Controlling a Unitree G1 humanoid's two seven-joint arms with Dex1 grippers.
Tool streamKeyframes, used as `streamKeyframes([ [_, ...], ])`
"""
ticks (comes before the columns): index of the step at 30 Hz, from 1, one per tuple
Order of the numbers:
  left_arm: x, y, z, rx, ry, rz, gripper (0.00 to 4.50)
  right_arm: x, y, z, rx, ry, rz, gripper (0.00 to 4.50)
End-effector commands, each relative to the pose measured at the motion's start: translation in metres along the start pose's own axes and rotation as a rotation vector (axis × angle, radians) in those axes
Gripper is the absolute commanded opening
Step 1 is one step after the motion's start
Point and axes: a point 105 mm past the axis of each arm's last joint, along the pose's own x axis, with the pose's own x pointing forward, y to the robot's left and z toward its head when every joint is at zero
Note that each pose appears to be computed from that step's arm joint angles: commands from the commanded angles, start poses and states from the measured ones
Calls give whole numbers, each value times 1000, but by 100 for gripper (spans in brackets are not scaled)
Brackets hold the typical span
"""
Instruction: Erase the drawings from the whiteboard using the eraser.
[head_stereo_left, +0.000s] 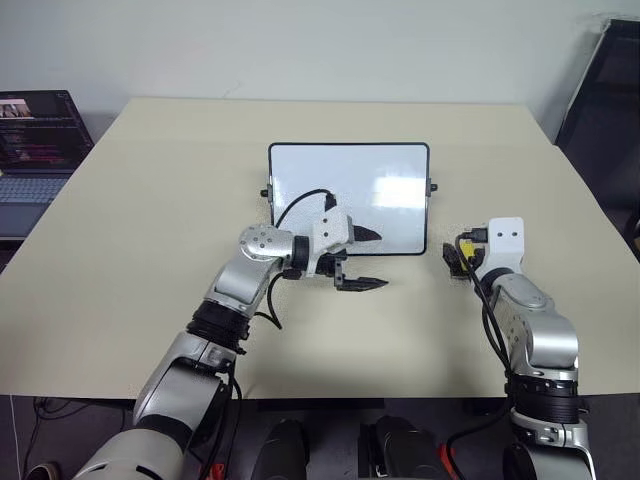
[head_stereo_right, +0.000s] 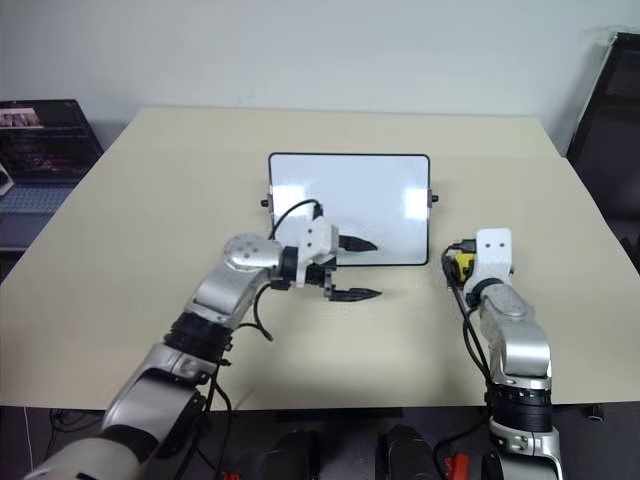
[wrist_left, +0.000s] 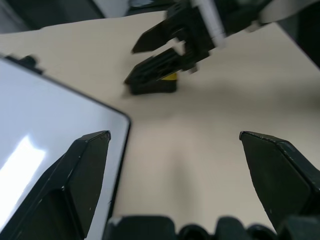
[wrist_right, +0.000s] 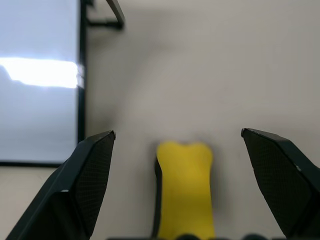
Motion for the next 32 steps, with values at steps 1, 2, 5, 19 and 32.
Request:
streamKeyframes([
  [1,-33,22,17,-76,-110,266,450,-24,9,37,-55,-200,62,448],
  [2,-44,20,15,-124,-135,343,450,-32,17,39,-71,-240,103,448],
  [5,-76,17,8,-208,-171,618,450,-54,29,39,-67,-334,150,448],
  [19,-165,-16,-50,-173,22,1363,450,-82,5,-26,32,-378,14,448],
  [32,-177,-45,-67,-241,102,1412,450,-78,16,-2,-18,-407,109,448],
])
